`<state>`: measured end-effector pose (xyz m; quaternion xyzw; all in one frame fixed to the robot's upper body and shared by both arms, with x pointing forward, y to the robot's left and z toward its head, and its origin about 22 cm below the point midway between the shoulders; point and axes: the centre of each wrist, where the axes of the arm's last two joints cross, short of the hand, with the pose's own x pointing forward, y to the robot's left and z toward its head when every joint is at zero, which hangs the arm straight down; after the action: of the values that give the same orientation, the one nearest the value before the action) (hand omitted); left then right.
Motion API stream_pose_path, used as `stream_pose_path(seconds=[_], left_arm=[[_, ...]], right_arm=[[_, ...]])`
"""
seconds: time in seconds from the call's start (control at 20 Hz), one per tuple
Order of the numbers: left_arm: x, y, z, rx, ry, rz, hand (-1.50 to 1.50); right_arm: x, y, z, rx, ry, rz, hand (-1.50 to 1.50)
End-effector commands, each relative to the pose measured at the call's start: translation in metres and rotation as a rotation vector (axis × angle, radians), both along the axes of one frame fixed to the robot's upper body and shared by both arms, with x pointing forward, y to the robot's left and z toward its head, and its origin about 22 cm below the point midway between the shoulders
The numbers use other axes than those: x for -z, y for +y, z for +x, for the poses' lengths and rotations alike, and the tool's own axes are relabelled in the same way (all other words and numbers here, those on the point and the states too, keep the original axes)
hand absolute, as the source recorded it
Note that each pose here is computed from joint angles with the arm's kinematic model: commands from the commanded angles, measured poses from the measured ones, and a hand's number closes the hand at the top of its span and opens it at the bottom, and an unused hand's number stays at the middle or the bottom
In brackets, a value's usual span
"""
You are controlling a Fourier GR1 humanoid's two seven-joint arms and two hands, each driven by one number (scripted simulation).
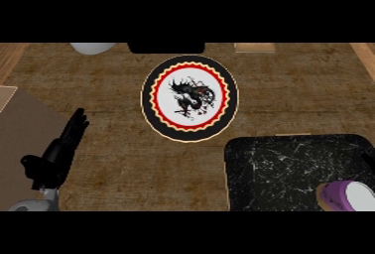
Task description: Pick the can from the tray and place it in the plate
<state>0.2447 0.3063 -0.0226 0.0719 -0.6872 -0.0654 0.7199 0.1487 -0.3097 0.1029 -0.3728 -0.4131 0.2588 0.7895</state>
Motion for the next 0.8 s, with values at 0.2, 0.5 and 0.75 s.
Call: stream_pose_path(seconds=[0.2, 0.5, 0.75], left_arm=[[0.001, -0.013, 0.002, 0.007, 0.002, -0.007, 0.00], [0.003, -0.002, 0.008, -0.004, 0.009, -0.010, 0.00], [-0.001, 0.003, 0.009, -0.009, 0.001, -0.005, 0.00]], right_arm=[[0.023, 0.003, 0.024, 0.018, 0.044, -0.062, -1.50], [0.031, -0.031, 0.014, -0.040, 0.065, 0.026, 1.50], [0.054, 0.000, 0.026, -0.099, 0.040, -0.010, 1.50]])
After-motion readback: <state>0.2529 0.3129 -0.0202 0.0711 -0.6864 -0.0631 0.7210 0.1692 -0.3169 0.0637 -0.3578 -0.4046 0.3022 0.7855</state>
